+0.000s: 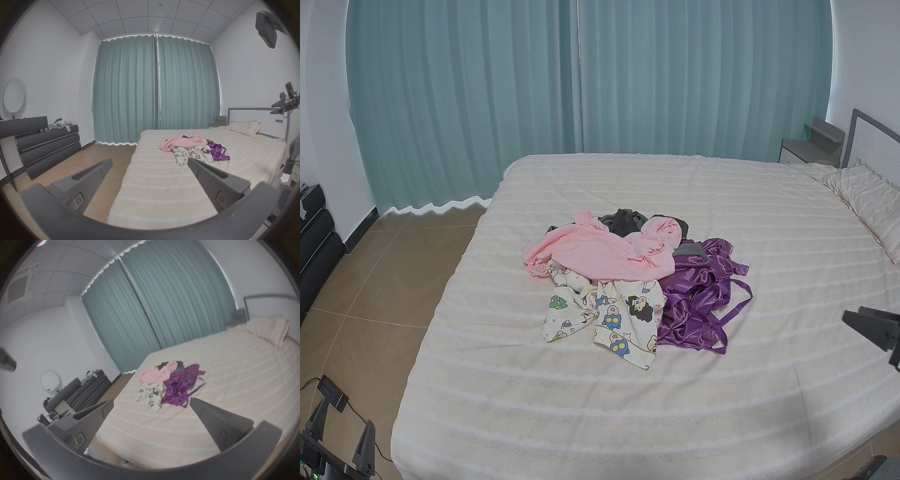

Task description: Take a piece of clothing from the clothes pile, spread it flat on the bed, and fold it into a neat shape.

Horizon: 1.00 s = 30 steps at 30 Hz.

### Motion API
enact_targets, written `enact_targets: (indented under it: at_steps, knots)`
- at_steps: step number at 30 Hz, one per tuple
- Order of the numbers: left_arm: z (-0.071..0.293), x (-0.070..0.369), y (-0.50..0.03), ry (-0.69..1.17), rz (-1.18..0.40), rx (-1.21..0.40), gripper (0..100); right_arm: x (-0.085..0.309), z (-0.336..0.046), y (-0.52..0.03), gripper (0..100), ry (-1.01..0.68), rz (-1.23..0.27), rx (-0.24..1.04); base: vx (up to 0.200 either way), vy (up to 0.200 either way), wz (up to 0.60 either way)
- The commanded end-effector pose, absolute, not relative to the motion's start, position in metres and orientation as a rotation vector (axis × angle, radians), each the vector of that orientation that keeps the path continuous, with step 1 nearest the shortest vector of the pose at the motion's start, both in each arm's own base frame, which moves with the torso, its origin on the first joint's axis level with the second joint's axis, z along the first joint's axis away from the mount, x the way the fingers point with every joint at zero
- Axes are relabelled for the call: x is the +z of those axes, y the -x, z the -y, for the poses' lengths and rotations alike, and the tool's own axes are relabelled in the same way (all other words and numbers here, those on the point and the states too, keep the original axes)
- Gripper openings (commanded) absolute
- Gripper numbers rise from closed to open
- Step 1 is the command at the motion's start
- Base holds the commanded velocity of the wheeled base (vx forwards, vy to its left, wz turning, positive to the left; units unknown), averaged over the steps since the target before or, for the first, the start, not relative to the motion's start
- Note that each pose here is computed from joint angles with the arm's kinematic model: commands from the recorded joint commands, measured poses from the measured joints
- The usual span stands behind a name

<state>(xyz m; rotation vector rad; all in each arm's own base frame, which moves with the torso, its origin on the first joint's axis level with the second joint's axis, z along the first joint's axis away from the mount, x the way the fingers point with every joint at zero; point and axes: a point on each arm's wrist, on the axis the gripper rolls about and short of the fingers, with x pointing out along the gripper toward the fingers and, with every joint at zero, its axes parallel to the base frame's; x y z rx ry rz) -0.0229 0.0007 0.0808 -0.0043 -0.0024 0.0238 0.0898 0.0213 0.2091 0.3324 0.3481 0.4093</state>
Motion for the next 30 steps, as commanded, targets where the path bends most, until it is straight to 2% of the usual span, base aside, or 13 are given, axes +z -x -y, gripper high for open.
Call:
enact_targets:
  at_steps: [1,8,10,15,21,30]
  knots:
    - [-0.001,0.075,0.023,0.005,0.0,0.025,100,0.132,-0.093,-0.228,100,-0.556,-0.827,0.474,0.0,0.0,0.0]
    - [-0.001,0.076,0.023,0.005,0.002,0.025,100,0.091,-0.114,-0.279,100,-0.669,-0.825,0.399,0.0,0.0,0.0]
    - [-0.001,0.076,0.023,0.005,0.002,0.025,100,0.069,-0.136,-0.297,100,-0.658,-0.846,0.349,0.0,0.0,0.0]
    - [-0.001,0.076,0.023,0.005,0.002,0.025,100,0.05,-0.173,-0.312,100,-0.683,-0.862,0.303,0.0,0.0,0.0]
    - [-0.001,0.076,0.023,0.005,0.002,0.025,100,0.011,-0.199,-0.341,100,-0.647,-0.856,0.232,0.0,0.0,0.0]
    - [-0.001,0.076,0.023,0.005,0.002,0.025,100,-0.026,-0.236,-0.349,100,-0.585,-0.849,0.214,0.0,0.0,0.0]
